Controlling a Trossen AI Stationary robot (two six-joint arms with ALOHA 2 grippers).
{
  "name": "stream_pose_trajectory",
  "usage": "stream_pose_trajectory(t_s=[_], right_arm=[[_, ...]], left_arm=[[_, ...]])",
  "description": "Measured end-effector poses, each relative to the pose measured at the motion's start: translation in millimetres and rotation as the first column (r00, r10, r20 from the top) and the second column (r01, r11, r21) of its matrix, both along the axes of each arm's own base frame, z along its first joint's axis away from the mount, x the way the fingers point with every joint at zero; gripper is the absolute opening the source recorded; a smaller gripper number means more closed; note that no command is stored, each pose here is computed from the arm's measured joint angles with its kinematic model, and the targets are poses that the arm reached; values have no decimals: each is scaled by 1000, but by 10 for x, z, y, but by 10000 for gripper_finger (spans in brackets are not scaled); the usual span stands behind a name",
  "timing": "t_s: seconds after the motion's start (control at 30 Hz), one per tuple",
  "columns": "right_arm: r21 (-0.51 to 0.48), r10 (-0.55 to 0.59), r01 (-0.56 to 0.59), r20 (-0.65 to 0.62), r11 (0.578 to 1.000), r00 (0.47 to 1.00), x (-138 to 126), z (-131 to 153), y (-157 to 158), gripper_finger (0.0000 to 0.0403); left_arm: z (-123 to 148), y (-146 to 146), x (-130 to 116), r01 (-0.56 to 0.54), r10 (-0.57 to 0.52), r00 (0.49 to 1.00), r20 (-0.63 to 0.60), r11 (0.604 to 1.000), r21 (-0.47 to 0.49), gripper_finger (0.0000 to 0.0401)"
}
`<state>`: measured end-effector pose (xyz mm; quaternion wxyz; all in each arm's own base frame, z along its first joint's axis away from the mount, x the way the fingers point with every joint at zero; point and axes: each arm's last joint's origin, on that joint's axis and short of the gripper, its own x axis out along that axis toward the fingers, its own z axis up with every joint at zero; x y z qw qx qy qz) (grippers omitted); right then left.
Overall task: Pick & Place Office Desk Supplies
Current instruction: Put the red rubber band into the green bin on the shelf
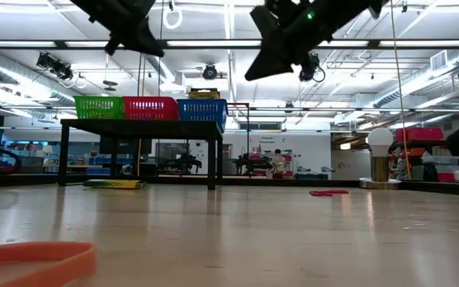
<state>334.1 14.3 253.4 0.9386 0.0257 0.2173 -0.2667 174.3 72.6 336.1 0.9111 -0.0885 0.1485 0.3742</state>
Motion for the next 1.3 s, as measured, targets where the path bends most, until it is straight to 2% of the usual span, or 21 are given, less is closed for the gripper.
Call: stream_pose_trajectory(t_s=[0.13, 0.27, 0.33, 0.4, 0.5, 0.6, 0.83, 1.03, 1.2, 1.3], right_arm=[[76, 7, -10, 44, 997, 999, -103, -132, -76, 3], [150, 14, -32, 119, 988, 993, -252, -209, -86, 4], [173, 13, -35, 127, 984, 992, -326, -234, -89, 4], [192, 2, -26, 121, 981, 993, -397, -231, -93, 4], [198, -2, -14, 76, 980, 997, -509, -189, -99, 4], [213, 27, -33, 31, 977, 999, -610, -145, -97, 4], [346, 131, -82, -120, 935, 984, -790, -205, -44, 4], [451, 210, -120, -156, 884, 965, -850, -253, 176, 5], [492, 222, -88, -221, 866, 950, -937, -307, 325, 5], [499, 228, -68, -269, 864, 936, -995, -325, 409, 5]], left_arm=[[-141, -190, 142, 95, -99, 993, 63, 994, 60, 10], [-310, -248, 235, 124, -121, 987, 101, 992, -27, 11], [-367, -243, 291, 131, -122, 987, 105, 988, -81, 11], [-418, -267, 351, 169, -162, 984, 80, 981, -95, 10], [-509, -366, 487, 245, -245, 969, 3, 968, -55, 7], [-652, -468, 633, 305, -309, 948, -76, 951, -54, 6], [-975, -725, 1037, 462, -468, 880, -87, 883, -78, 7], [-1274, -759, 1267, 471, -482, 872, -86, 873, -128, 7], [-1415, -807, 1387, 514, -526, 849, -55, 845, -145, 6], [-1491, -817, 1436, 517, -528, 848, -48, 843, -151, 6]])
